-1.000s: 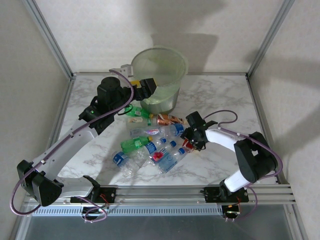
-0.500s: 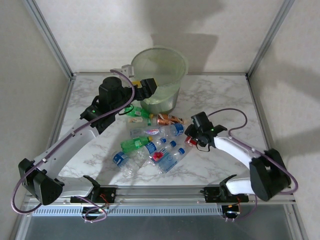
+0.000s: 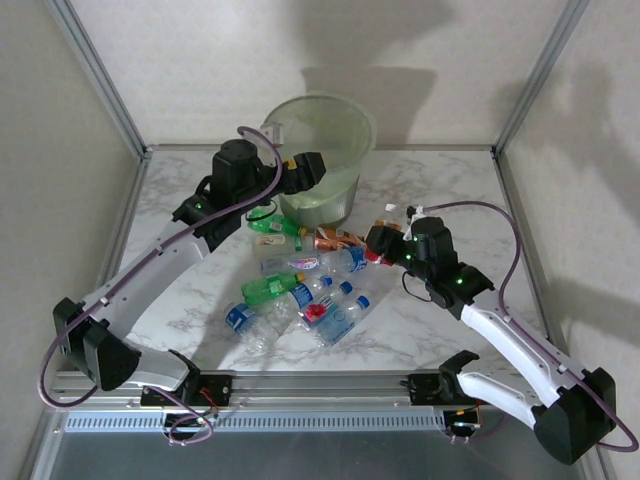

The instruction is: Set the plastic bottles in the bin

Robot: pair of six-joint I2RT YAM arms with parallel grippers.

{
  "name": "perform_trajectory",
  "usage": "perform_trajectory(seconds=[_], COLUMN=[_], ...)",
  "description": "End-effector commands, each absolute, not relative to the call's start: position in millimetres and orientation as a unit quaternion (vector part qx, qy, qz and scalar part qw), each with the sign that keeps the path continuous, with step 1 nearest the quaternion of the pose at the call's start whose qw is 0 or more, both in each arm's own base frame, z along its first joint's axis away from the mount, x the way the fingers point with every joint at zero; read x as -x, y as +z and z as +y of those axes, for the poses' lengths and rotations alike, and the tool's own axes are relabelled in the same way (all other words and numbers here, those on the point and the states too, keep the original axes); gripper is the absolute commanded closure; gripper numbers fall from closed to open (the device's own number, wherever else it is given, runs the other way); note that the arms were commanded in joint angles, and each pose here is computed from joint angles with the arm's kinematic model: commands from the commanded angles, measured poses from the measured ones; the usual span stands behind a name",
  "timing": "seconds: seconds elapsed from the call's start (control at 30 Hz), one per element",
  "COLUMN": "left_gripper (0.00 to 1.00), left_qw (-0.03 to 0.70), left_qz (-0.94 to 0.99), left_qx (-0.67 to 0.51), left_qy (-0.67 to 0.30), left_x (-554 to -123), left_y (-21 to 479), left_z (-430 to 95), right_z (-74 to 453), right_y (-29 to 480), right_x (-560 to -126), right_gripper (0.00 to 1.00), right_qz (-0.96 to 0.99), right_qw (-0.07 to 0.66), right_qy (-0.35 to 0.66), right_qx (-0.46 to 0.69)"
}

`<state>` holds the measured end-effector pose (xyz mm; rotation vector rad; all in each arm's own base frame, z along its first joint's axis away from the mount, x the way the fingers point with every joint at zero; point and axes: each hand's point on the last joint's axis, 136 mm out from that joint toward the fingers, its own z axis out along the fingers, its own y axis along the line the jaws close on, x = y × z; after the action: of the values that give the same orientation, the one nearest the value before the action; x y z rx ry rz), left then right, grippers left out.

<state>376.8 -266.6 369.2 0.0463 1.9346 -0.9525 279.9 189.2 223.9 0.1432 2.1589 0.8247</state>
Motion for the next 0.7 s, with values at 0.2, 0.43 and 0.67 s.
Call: perform_trajectory(seconds=[0.2, 0.43, 0.67], left_gripper=[0.12, 0.11, 0.14], left_qw=[0.396, 0.36, 0.339], left_qz=[0.799, 0.798, 0.799], left_qx=[-0.098, -0.145, -0.172], left_qy=[-0.442, -0.461, -0.467], left_x=[-354.7, -338.9, -326.6], left_y=[359.1, 355.6, 348.3], left_z=[-311.6, -332.7, -340.5], right_z=[235.3, 263.7, 274.0], right_y=[295.3, 305.3, 308.1], right_x=[-255.7, -248.7, -248.6], right_gripper=[0.47, 0.46, 0.46], right_qz=[0.795, 0.795, 0.794], right_qw=[0.446, 0.444, 0.446], right_qy=[0.403, 0.396, 0.391], right_qx=[0.077, 0.122, 0.132])
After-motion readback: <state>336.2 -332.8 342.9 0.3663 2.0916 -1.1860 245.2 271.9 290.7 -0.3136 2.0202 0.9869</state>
